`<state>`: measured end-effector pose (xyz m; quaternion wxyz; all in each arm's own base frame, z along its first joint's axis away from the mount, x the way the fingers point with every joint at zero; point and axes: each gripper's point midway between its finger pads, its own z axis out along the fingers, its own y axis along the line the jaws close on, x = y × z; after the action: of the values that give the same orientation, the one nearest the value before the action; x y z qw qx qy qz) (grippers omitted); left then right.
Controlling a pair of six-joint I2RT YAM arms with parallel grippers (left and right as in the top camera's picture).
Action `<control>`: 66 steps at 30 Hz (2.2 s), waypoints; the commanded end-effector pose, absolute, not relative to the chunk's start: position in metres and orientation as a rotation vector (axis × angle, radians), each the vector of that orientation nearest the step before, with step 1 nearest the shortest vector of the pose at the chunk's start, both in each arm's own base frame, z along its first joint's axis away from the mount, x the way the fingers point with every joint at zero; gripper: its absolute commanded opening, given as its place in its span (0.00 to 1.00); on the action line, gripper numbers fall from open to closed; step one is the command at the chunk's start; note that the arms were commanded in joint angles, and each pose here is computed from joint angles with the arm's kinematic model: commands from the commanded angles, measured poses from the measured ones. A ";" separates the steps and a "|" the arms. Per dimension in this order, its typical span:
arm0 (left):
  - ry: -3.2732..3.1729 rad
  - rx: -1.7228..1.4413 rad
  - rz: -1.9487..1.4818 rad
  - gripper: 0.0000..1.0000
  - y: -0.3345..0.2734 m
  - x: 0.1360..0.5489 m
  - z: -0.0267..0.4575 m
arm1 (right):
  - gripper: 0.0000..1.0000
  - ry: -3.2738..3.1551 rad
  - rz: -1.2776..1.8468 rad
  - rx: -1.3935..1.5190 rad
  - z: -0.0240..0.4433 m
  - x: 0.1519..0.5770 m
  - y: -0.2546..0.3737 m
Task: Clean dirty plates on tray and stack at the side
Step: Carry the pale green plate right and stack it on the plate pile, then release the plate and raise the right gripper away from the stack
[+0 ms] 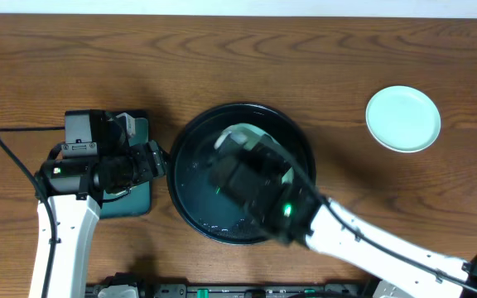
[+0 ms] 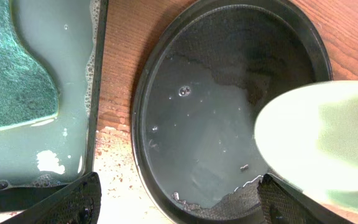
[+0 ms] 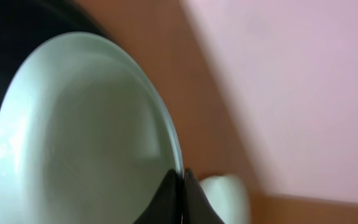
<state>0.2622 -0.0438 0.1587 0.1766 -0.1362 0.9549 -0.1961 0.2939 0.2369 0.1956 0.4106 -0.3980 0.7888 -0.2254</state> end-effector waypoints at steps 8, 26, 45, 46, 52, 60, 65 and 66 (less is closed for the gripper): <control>2.707 -0.370 -0.491 0.81 -0.037 0.265 0.160 | 0.01 2.493 0.453 -0.127 0.159 0.344 0.213; 2.707 -0.369 -0.491 0.81 -0.037 0.265 0.160 | 0.01 2.288 0.356 1.047 0.149 0.386 -0.082; 2.707 -0.370 -0.491 0.81 -0.037 0.265 0.160 | 0.05 2.356 0.311 1.363 0.051 0.363 -0.168; 2.706 -0.369 -0.491 0.81 -0.037 0.265 0.160 | 0.11 2.359 0.342 1.338 0.053 0.366 -0.165; 2.706 -0.369 -0.491 0.81 -0.037 0.265 0.160 | 0.56 2.364 0.519 1.153 0.071 0.384 -0.146; 2.680 -0.453 -0.283 0.82 -0.010 0.271 0.157 | 0.70 2.420 0.547 0.738 0.123 0.393 -0.093; 2.628 -0.487 -0.277 0.81 -0.007 0.281 0.162 | 0.73 2.516 0.414 0.512 0.144 0.379 -0.043; 2.618 -0.484 -0.278 0.81 -0.006 0.282 0.164 | 0.75 2.541 0.379 0.458 0.145 0.375 -0.031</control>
<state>0.2764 -0.0128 0.1563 0.2139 -0.1667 0.9556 -0.1150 0.3758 -0.0494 0.1287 0.2428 0.2377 0.9223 0.1841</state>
